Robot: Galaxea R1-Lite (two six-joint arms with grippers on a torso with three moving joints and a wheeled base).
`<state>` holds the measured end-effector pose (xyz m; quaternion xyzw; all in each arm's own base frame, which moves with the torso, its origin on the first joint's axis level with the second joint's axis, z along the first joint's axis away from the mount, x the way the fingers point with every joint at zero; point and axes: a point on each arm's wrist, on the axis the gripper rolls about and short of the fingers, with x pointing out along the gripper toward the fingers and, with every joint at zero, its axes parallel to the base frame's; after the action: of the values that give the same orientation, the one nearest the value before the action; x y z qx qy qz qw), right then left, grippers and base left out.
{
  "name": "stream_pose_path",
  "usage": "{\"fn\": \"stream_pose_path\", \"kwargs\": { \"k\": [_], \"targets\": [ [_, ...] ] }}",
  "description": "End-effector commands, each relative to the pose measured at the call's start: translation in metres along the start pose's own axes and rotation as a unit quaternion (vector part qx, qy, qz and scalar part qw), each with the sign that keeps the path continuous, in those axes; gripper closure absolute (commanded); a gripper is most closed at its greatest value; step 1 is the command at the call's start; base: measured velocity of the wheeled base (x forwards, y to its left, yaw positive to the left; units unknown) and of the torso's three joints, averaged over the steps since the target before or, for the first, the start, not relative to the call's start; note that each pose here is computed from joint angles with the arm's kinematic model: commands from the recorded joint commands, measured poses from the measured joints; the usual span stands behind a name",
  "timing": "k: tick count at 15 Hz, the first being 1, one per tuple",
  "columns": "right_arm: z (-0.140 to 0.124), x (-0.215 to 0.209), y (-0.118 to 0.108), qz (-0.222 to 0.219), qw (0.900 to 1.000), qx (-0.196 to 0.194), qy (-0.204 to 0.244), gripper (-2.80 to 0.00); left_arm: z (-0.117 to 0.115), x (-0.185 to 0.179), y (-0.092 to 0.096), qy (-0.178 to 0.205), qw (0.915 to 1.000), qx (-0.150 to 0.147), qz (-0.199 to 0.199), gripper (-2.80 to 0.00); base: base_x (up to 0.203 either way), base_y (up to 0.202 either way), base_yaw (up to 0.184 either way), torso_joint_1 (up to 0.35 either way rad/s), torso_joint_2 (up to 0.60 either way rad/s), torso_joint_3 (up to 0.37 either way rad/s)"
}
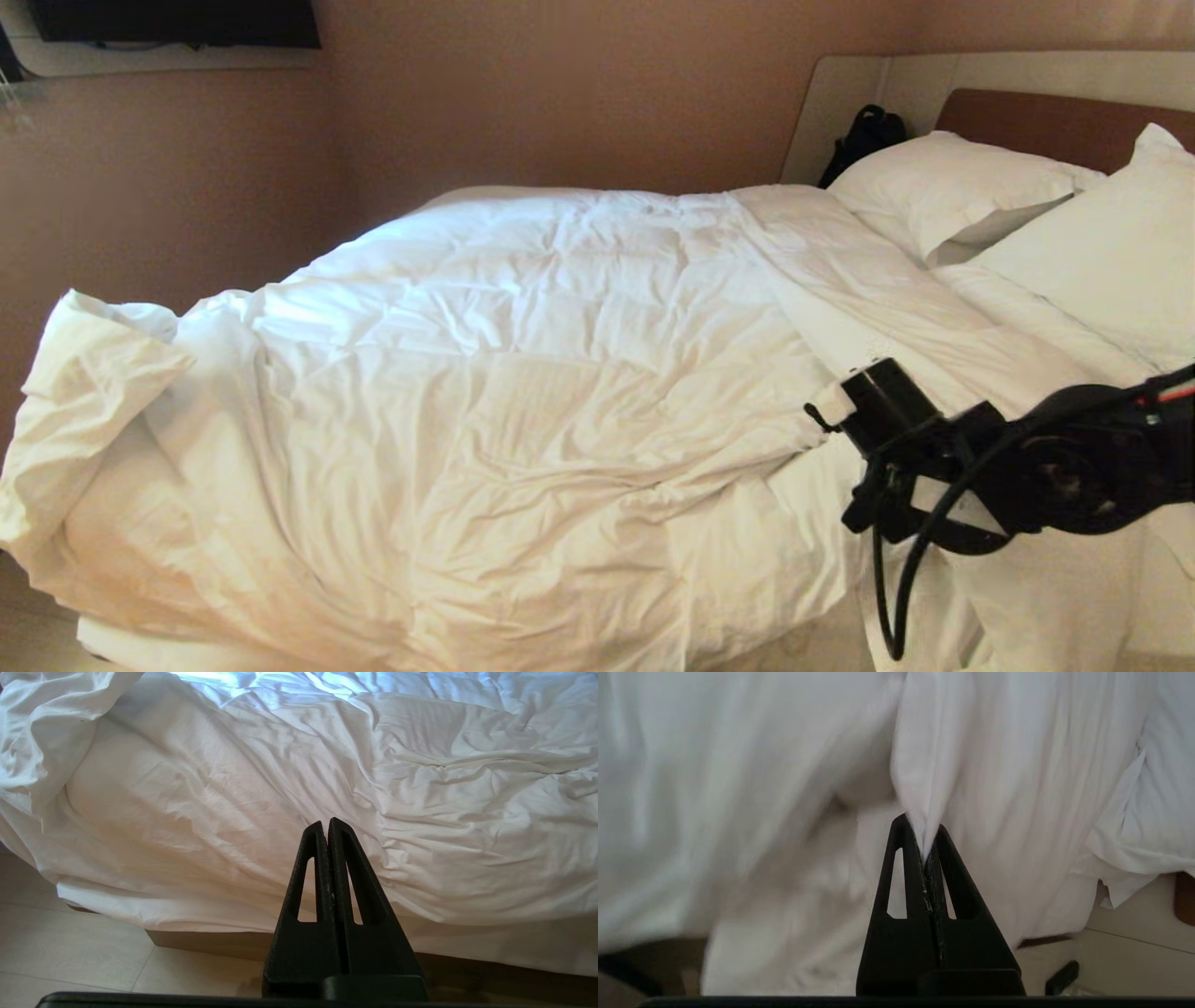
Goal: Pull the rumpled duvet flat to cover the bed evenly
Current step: Flatten the corners of the folded blanket
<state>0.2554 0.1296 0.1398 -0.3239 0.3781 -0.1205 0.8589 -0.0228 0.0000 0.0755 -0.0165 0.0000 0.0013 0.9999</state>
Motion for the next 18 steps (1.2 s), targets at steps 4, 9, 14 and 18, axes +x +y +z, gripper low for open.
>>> {"fn": "stream_pose_path", "kwargs": {
  "k": [4, 9, 14, 18],
  "targets": [
    [-0.053, -0.036, -0.020, 0.057, 0.998, -0.011, -0.020, 0.00, 0.000, 0.000, 0.000, 0.000, 1.0000, 0.000, -0.001, 0.00, 0.000, 0.000, 0.000, 0.000, 0.00, 0.000],
    [-0.078, -0.069, -0.053, 0.113, 0.991, 0.028, -0.070, 0.00, 0.000, 0.000, 0.000, -0.001, 1.0000, 0.000, 0.000, 0.00, 0.000, 0.000, 0.000, 0.000, 0.00, 0.000],
    [-0.082, -0.088, -0.073, 0.150, 0.977, 0.106, -0.104, 0.00, 0.000, 0.000, 0.000, 0.000, 1.0000, 0.000, 0.000, 0.00, 0.000, 0.000, 0.000, 0.000, 0.00, 0.000],
    [-0.093, -0.098, -0.086, 0.154, 0.962, 0.193, -0.113, 0.00, 0.000, 0.000, 0.000, 0.000, 1.0000, 0.000, -0.001, 0.00, 0.000, 0.000, 0.000, 0.000, 0.00, 0.000]
  ]
}}
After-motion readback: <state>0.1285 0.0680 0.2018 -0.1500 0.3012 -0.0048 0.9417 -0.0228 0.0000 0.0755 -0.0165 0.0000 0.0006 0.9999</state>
